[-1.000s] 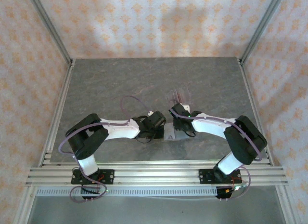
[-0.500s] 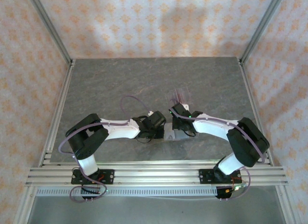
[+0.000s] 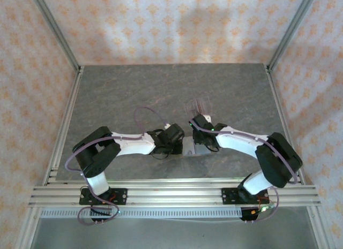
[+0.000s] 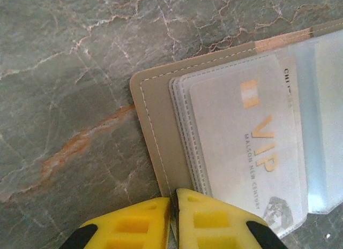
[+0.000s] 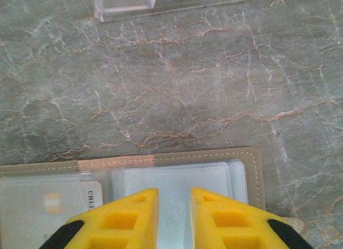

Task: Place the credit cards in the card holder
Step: Flip over the card slot in the card holder.

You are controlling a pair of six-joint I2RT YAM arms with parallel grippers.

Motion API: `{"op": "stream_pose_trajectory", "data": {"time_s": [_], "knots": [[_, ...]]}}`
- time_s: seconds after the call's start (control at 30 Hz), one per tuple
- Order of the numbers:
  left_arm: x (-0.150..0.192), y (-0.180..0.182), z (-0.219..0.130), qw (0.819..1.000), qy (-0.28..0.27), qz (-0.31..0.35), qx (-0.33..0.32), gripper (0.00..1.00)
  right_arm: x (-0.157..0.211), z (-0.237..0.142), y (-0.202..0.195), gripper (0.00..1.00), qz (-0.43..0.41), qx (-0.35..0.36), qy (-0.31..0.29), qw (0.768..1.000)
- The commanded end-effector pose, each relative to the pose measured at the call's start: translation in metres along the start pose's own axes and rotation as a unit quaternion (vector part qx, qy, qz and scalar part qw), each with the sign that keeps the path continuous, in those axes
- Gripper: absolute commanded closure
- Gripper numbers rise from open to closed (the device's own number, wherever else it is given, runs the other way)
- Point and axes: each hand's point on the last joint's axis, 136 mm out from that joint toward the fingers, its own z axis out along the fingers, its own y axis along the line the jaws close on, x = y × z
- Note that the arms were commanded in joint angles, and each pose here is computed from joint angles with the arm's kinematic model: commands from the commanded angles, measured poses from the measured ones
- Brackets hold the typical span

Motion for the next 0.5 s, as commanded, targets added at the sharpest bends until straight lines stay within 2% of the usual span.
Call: {"op": "stream_pose_trajectory", "data": {"time_s": [0.0,0.23,0.47], "knots": [[0.043,0.035,0.032,0.997,0.063,-0.003,-0.042,0.89,0.0,0.007,-0.005,0.77,-0.011,0.029,0.004,0.999],[0.043,0.036,0.031,0.997,0.063,-0.001,-0.045,0.89,0.004,0.015,-0.012,0.71,-0.007,0.054,0.012,0.998],[0.043,0.035,0.033,0.997,0.066,0.0,-0.046,0.88,-0.004,0.001,-0.02,0.66,0.0,0.061,-0.017,0.998]]}}
